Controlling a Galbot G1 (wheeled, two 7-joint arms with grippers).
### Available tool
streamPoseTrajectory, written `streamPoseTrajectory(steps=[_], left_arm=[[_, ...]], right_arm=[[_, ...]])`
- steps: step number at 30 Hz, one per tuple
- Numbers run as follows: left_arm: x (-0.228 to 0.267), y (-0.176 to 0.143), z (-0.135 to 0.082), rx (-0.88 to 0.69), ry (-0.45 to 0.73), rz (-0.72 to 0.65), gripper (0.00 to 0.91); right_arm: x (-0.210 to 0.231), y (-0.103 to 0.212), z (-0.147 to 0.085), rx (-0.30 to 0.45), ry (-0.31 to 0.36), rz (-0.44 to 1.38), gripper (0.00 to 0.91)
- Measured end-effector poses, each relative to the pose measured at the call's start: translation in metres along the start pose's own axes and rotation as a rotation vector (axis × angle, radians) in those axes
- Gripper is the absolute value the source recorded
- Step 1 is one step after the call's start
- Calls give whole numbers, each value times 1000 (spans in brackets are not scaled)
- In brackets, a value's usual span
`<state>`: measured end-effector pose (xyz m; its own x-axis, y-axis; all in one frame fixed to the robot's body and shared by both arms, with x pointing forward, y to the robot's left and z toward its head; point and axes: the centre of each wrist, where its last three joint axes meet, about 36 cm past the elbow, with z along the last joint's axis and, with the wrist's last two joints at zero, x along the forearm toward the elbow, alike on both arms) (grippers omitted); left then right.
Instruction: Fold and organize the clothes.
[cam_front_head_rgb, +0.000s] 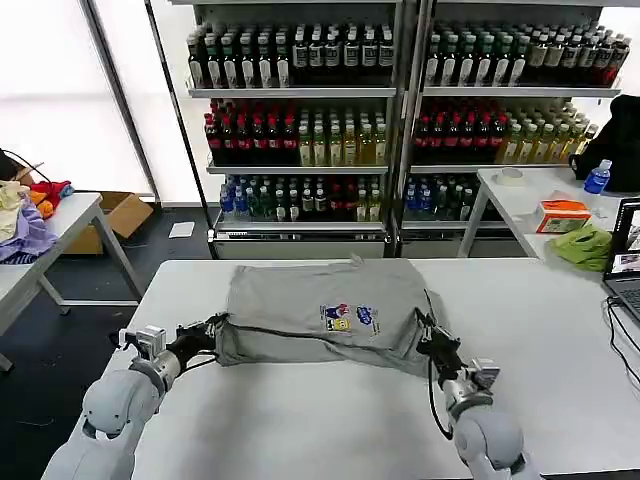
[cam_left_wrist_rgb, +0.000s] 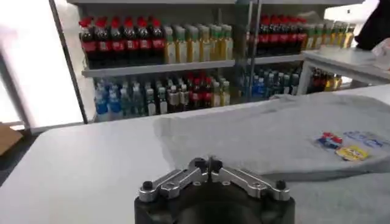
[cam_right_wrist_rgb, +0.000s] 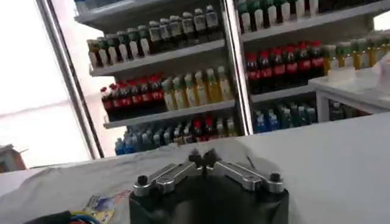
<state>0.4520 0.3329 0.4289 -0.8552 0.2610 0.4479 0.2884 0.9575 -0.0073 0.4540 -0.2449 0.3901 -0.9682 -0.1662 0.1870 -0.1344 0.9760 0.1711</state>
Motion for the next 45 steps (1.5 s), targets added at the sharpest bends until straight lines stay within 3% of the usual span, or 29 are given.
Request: streamPoseTrajectory(steps=[6, 11, 20, 27, 29, 31, 32, 34, 35, 36, 37, 38, 39, 41, 45], left_arm=[[7, 8, -3, -20, -2, -33, 907], [21, 8, -4, -42, -7, -58, 907], [44, -21, 24, -41, 39, -49, 907], [47, -30, 39, -19, 67, -49, 907], [46, -31, 42, -9, 73, -47, 907], [45, -33, 44, 0, 77, -46, 907], [44, -34, 45, 6, 78, -44, 907], [42, -35, 47, 15, 81, -42, 907], [40, -35, 48, 21, 81, -40, 867], [39, -36, 49, 26, 82, -38, 867], [38, -36, 50, 31, 82, -38, 514], [36, -37, 51, 39, 83, -36, 393], [35, -37, 52, 45, 84, -35, 131], [34, -38, 53, 56, 84, -33, 20], [32, -38, 56, 73, 88, -30, 20]], right_arm=[[-4, -7, -6, 24, 18, 9, 907], [20, -13, -9, 49, 58, 42, 907], [72, -7, 1, 91, 166, 114, 907], [86, 5, 7, 119, 217, 141, 907], [89, 8, 10, 129, 235, 148, 786], [91, 11, 13, 134, 255, 153, 725], [92, 12, 15, 136, 261, 156, 595], [93, 14, 16, 139, 269, 159, 504], [93, 15, 17, 139, 272, 158, 91], [93, 16, 18, 139, 275, 157, 0], [94, 17, 19, 139, 279, 156, 0], [95, 18, 20, 139, 282, 156, 0], [95, 19, 21, 138, 284, 156, 0], [96, 19, 22, 138, 288, 157, 0], [96, 18, 23, 136, 293, 159, 0]])
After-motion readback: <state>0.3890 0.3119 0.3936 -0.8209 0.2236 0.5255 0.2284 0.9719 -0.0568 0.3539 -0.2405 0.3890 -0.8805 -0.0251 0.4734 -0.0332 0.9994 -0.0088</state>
